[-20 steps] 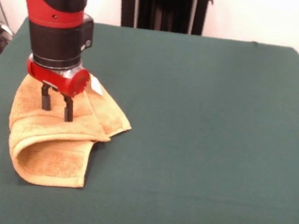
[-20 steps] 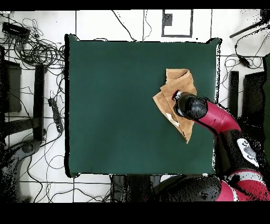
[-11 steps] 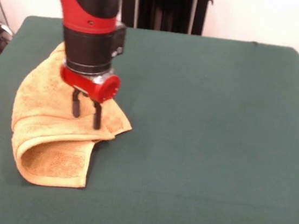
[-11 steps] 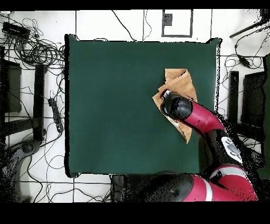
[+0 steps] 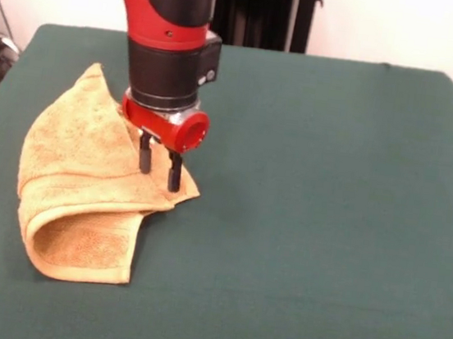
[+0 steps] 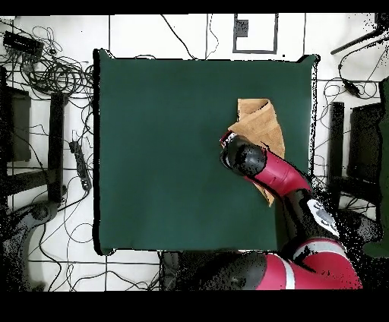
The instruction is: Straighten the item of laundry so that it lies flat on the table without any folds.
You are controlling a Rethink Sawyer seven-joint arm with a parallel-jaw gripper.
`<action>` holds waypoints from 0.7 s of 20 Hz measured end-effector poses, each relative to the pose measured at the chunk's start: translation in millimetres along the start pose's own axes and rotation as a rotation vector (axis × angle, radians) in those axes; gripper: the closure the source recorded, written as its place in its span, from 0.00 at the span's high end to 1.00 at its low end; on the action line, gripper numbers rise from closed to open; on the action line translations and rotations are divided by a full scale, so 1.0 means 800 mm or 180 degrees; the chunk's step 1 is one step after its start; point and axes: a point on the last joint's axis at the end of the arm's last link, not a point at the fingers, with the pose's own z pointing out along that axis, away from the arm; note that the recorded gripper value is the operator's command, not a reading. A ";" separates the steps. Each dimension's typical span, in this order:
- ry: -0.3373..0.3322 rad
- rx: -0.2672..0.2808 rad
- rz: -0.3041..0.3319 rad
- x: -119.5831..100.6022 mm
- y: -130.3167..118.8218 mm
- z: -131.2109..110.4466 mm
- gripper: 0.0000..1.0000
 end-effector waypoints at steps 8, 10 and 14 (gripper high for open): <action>-0.0036 -0.0002 0.0169 -0.021 -0.035 -0.025 1.00; -0.0083 -0.0002 0.0290 -0.045 -0.060 -0.042 1.00; -0.0084 0.0004 0.0420 -0.074 -0.088 -0.067 1.00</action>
